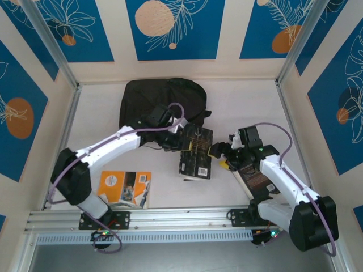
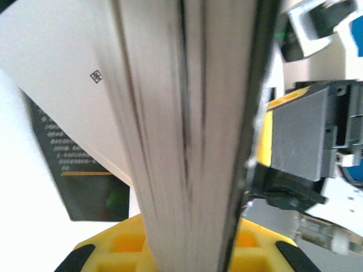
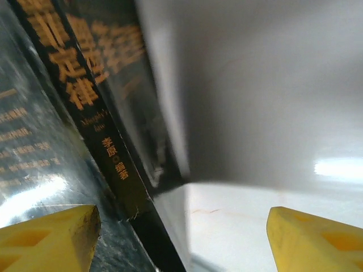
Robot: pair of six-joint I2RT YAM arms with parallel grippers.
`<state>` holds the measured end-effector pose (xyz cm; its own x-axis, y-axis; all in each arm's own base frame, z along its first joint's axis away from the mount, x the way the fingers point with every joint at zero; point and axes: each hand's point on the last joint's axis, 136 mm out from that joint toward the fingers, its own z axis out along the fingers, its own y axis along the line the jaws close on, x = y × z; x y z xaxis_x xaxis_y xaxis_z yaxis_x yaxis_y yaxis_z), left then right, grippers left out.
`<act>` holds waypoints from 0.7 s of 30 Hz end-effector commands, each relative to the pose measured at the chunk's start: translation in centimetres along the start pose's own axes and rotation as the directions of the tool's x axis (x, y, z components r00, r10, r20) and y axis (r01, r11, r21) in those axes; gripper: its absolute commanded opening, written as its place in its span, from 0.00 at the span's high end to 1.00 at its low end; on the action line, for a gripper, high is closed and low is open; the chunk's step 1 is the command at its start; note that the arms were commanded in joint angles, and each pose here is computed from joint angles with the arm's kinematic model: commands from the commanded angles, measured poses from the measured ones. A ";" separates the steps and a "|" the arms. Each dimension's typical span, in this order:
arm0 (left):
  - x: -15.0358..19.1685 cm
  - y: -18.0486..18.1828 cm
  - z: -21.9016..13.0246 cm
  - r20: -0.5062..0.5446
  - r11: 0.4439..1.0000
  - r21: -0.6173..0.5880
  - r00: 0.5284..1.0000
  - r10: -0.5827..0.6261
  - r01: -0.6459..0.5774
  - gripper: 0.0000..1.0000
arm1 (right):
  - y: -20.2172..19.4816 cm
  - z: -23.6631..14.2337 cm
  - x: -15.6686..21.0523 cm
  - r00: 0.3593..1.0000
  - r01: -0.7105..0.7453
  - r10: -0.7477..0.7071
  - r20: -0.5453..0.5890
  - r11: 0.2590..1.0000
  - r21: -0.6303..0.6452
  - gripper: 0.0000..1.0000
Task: Pack the student bag
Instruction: Pick up the book at the center of the table, then pass the book.
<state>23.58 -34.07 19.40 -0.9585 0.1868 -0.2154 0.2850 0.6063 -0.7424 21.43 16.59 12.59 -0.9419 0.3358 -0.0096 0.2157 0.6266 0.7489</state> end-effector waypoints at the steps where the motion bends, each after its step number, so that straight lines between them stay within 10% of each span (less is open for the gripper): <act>1: -0.6 -4.6 -2.9 0.030 0.988 0.148 0.998 0.046 -0.050 1.00 | 4.3 -0.9 2.2 0.993 -0.012 -0.017 -0.115 0.970 -0.244 0.19; 10: -1.4 -7.3 -5.5 0.079 0.972 0.222 0.995 0.061 -0.078 1.00 | 10.0 -4.3 2.9 0.982 0.139 -0.184 -0.045 0.860 -0.492 0.31; 21: -1.2 -6.0 -5.2 0.077 0.982 0.181 0.996 0.045 -0.058 0.97 | 10.9 -5.6 3.3 0.974 0.200 -0.227 0.006 0.847 -0.492 0.91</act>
<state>23.08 -34.22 25.02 -0.9611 0.1601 -0.2252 0.2752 0.4828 -0.8314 20.00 20.55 22.80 -0.9677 0.2147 -0.1323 -0.0750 0.2556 0.9639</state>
